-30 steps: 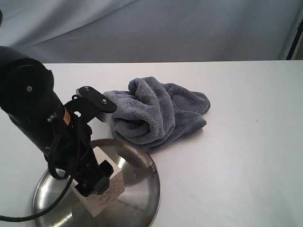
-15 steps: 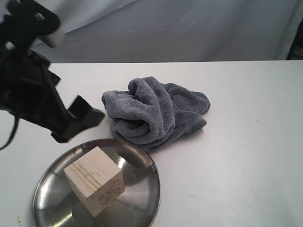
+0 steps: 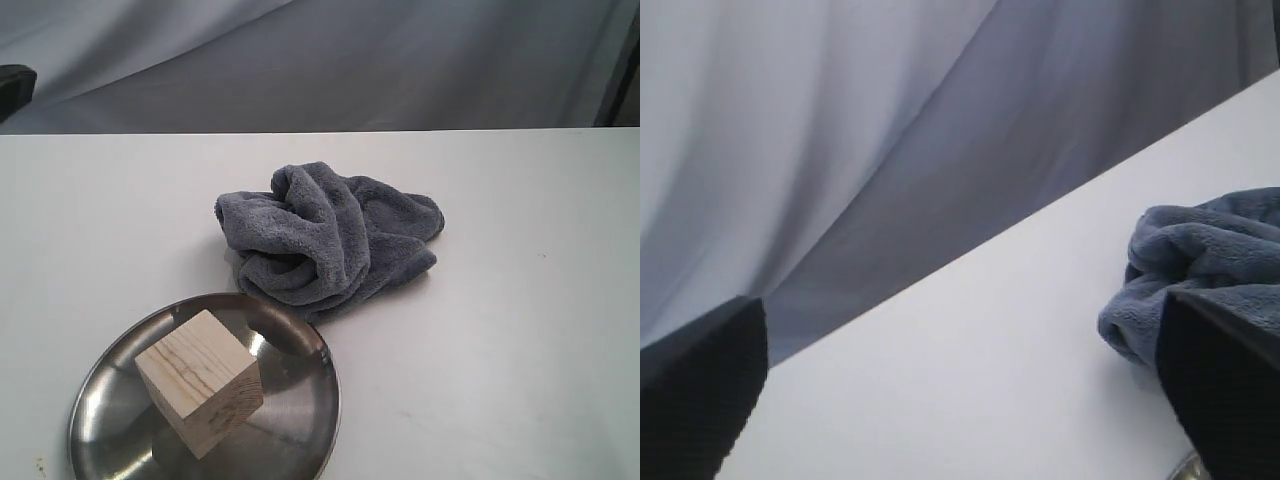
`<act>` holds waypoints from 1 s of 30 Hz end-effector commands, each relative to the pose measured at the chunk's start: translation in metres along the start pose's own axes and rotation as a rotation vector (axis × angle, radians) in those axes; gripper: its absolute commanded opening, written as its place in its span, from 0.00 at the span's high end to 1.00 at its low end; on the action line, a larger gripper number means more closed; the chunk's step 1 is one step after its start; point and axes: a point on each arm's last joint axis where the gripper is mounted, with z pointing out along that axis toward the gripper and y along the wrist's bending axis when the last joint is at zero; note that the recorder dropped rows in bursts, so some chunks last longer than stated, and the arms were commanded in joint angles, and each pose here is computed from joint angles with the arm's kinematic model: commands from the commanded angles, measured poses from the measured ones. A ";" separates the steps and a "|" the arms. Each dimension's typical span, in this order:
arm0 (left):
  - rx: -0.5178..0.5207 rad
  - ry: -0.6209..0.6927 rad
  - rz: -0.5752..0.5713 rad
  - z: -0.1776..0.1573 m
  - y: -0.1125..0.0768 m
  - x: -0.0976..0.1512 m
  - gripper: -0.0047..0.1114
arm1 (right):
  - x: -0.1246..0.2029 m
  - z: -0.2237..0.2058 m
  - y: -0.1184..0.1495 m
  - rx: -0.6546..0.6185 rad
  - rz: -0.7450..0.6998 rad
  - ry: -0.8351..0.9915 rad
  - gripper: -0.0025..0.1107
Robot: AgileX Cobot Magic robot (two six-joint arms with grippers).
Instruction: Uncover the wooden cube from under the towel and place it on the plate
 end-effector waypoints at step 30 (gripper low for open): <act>0.031 -0.275 -0.128 -0.056 0.001 0.058 0.96 | -0.001 0.000 0.000 -0.006 -0.002 -0.017 0.98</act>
